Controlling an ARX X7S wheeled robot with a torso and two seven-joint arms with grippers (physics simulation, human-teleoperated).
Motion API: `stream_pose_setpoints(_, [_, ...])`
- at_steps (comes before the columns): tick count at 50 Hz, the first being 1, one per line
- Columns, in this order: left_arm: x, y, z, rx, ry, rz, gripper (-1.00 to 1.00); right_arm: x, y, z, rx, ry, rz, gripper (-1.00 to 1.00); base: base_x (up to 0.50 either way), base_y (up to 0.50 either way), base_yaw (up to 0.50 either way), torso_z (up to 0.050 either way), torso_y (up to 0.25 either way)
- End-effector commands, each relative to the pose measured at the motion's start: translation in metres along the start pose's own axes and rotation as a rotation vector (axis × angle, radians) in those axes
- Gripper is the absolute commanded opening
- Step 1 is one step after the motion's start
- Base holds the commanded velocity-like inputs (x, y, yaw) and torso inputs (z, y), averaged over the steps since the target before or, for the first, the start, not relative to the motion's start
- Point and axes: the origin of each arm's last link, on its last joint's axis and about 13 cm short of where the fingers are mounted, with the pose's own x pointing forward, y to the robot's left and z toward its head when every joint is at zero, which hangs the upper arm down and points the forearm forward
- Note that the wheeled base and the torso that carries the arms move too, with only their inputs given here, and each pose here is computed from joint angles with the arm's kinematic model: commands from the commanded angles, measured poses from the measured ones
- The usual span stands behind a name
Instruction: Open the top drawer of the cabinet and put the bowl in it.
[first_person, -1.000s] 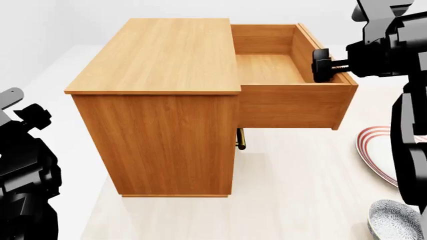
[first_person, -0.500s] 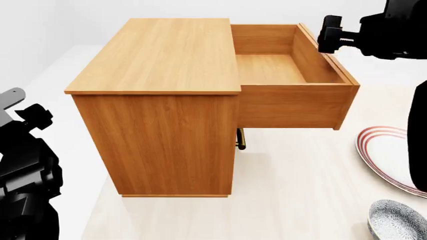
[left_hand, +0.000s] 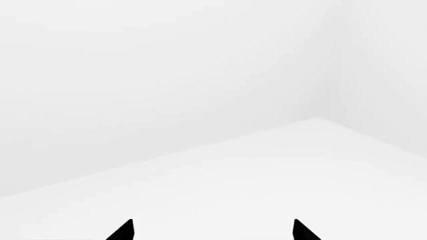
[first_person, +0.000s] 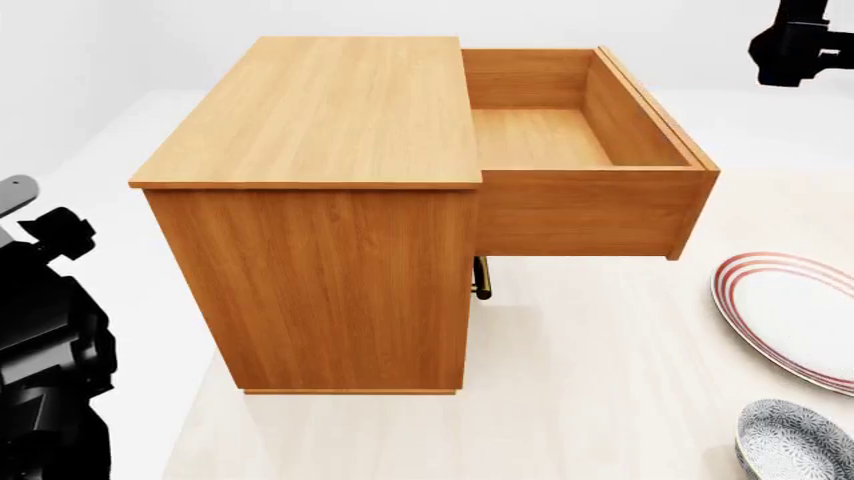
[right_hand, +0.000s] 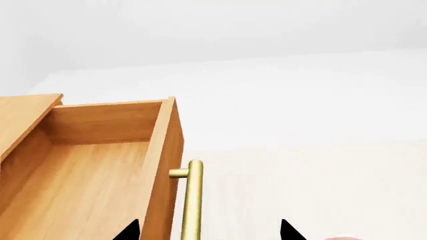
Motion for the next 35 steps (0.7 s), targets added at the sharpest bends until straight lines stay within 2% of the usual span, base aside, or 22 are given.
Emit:
stream_pose_setpoints(1, [0.002, 0.002, 0.002, -0.005, -0.004, 0.008, 1.0, -0.06, -0.023, -0.028, -0.104, 0.102, -0.052, 1.0, 0.0, 0.0, 0.0, 0.0, 0.0])
stream_pose_setpoints(6, [0.003, 0.002, 0.004, -0.006, -0.008, 0.012, 1.0, -0.071, -0.039, -0.047, -0.201, 0.233, -0.129, 1.0, 0.0, 0.0, 0.0, 0.0, 0.0])
stream_pose_setpoints(15, [0.003, 0.0, 0.006, -0.005, -0.01, 0.011, 1.0, -0.074, -0.055, -0.086, -0.343, 0.464, -0.152, 1.0, 0.0, 0.0, 0.0, 0.0, 0.0])
stream_pose_setpoints(25, [0.002, 0.001, 0.005, -0.006, -0.008, 0.011, 1.0, -0.079, -0.066, -0.121, -0.357, 0.603, -0.115, 1.0, 0.0, 0.0, 0.0, 0.0, 0.0])
stream_pose_setpoints(35, [0.002, 0.0, 0.004, -0.005, -0.005, 0.01, 1.0, -0.084, -0.07, -0.145, -0.372, 0.684, -0.078, 1.0, 0.0, 0.0, 0.0, 0.0, 0.0])
